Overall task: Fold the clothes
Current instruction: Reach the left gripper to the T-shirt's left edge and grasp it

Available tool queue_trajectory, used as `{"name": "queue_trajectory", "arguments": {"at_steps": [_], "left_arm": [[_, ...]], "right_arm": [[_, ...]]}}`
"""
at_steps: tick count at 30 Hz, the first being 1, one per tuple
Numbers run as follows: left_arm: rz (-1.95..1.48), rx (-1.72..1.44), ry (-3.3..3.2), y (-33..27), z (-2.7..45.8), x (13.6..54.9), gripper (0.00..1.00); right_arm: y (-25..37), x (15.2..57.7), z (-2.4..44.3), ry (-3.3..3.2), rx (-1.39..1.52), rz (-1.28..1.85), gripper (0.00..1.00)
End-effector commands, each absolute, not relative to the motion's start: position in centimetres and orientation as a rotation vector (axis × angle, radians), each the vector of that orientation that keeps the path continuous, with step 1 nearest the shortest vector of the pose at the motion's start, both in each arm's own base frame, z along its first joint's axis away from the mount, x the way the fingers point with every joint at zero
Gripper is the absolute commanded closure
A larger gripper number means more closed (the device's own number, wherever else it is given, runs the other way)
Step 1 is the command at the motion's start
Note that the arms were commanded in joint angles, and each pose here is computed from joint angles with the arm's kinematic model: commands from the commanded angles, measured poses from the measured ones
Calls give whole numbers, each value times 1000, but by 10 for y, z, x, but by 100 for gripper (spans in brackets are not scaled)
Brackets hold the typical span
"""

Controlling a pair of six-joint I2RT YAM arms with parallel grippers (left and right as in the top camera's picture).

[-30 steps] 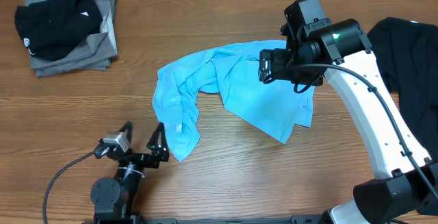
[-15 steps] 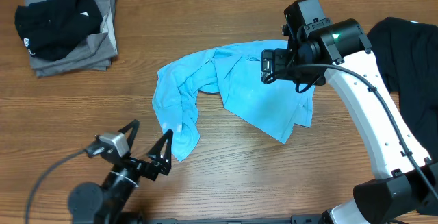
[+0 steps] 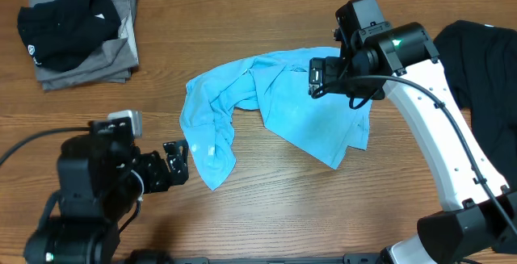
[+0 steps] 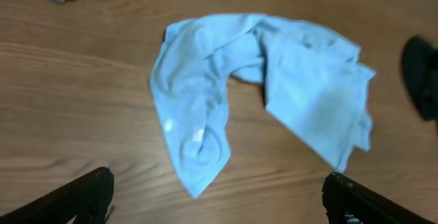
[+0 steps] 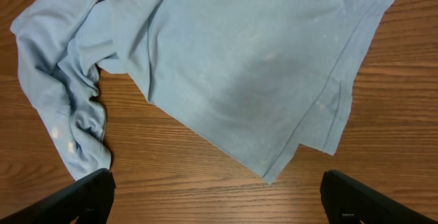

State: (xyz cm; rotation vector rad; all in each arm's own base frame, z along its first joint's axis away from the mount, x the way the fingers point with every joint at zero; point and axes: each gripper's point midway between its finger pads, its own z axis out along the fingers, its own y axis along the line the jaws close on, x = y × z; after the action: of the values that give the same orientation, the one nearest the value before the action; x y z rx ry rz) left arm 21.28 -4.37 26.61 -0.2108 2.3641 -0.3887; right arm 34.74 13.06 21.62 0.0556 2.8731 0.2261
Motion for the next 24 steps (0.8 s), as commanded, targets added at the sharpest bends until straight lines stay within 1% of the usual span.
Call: {"name": "queue_trajectory", "arguments": {"at_steps": [1, 6, 16, 20, 24], "left_arm": [[-263, -249, 2367, -34, 270, 213, 0], [-139, -290, 2424, -34, 256, 203, 0], [-319, -135, 2454, -88, 253, 217, 0], [-347, -108, 2564, -103, 232, 222, 0], [-227, -223, 2775, -101, 189, 219, 0]], "right_arm": [[121, 352, 219, 2853, 92, 209, 0], [108, 356, 220, 2849, 145, 203, 0], [85, 360, 218, 2852, 232, 186, 0], [84, 357, 217, 2865, 238, 181, 0], [83, 351, 215, 2887, 253, 174, 0]]}}
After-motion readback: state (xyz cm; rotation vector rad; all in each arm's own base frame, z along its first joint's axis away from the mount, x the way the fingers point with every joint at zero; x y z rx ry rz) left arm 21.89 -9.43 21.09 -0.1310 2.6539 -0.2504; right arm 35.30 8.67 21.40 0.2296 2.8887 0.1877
